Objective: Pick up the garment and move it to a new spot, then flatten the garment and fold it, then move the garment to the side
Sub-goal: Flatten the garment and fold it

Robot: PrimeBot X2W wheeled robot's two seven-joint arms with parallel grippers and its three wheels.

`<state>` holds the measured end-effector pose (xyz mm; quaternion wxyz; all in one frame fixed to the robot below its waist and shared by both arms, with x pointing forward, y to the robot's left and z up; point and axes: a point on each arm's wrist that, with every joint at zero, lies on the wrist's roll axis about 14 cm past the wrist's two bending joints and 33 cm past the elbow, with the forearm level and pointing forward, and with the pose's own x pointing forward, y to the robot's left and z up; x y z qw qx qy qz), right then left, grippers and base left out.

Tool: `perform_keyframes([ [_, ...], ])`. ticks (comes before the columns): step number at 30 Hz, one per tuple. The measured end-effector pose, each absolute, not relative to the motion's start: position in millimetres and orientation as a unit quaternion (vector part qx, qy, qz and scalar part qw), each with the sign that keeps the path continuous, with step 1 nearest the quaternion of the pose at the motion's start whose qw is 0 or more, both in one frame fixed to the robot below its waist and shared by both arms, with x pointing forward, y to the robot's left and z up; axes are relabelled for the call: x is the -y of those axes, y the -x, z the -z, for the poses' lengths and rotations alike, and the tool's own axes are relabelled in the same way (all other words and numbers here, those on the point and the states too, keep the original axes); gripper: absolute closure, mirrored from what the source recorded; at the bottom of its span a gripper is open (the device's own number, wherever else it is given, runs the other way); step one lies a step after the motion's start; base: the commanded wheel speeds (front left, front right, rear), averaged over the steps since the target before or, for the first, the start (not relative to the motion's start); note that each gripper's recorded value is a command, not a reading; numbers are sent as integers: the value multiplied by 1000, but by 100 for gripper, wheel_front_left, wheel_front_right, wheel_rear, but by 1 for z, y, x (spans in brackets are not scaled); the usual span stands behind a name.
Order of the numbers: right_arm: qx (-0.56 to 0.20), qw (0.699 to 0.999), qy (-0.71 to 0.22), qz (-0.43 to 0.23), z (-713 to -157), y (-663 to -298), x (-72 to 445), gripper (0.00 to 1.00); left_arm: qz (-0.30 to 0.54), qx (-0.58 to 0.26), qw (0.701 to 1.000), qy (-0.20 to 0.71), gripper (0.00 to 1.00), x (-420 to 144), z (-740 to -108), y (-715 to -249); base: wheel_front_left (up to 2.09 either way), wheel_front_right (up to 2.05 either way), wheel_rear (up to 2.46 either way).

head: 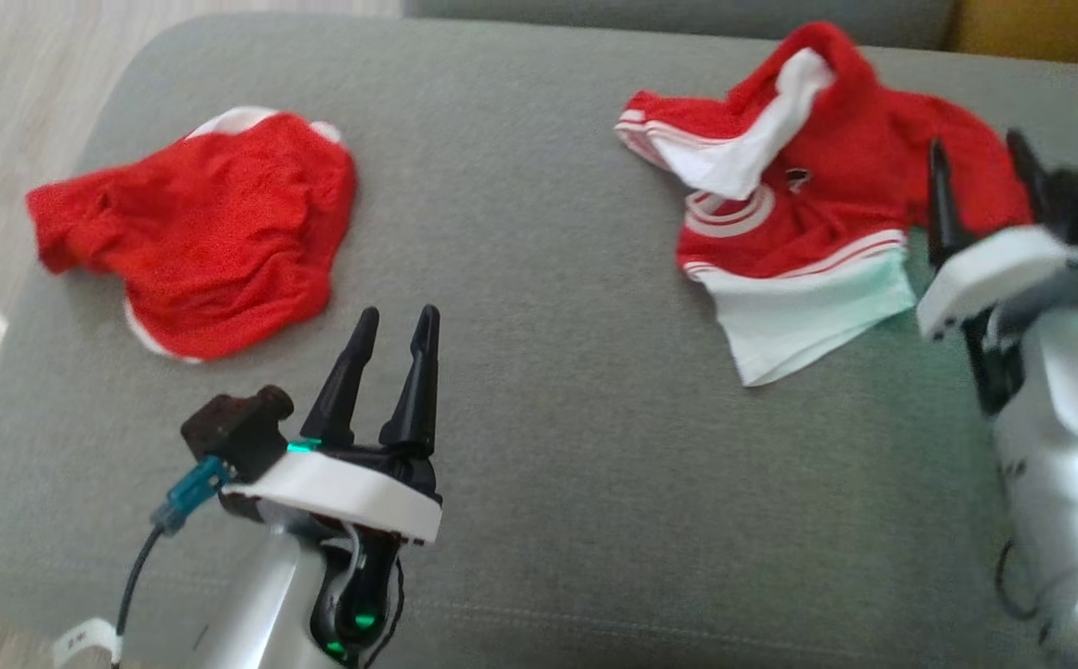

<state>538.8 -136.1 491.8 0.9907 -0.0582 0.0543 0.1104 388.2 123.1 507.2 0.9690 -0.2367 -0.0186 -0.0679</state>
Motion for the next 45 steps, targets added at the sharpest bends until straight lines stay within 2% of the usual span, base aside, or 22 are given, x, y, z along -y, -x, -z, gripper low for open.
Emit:
perform_keyframes([
  [7,-21,999,-16,-46,-490,-485,172,0,112,15,963,246,0,-93,-512,-389,0,0,0],
  [12,-18,999,-35,-19,-480,-445,189,0,144,5,958,249,0,-69,-510,-395,0,0,0],
  [19,32,999,-36,10,-511,-437,213,0,171,-48,946,271,0,-39,-484,-407,0,0,0],
  [28,29,998,-34,43,-508,-422,237,0,234,-147,927,253,0,29,-445,-434,0,0,0],
  [37,16,997,-38,71,-499,-409,256,0,228,-231,900,291,0,58,-412,-444,0,0,0],
  [45,6,996,-41,77,-491,-403,260,0,249,-242,897,274,0,79,-410,-459,0,0,0],
])
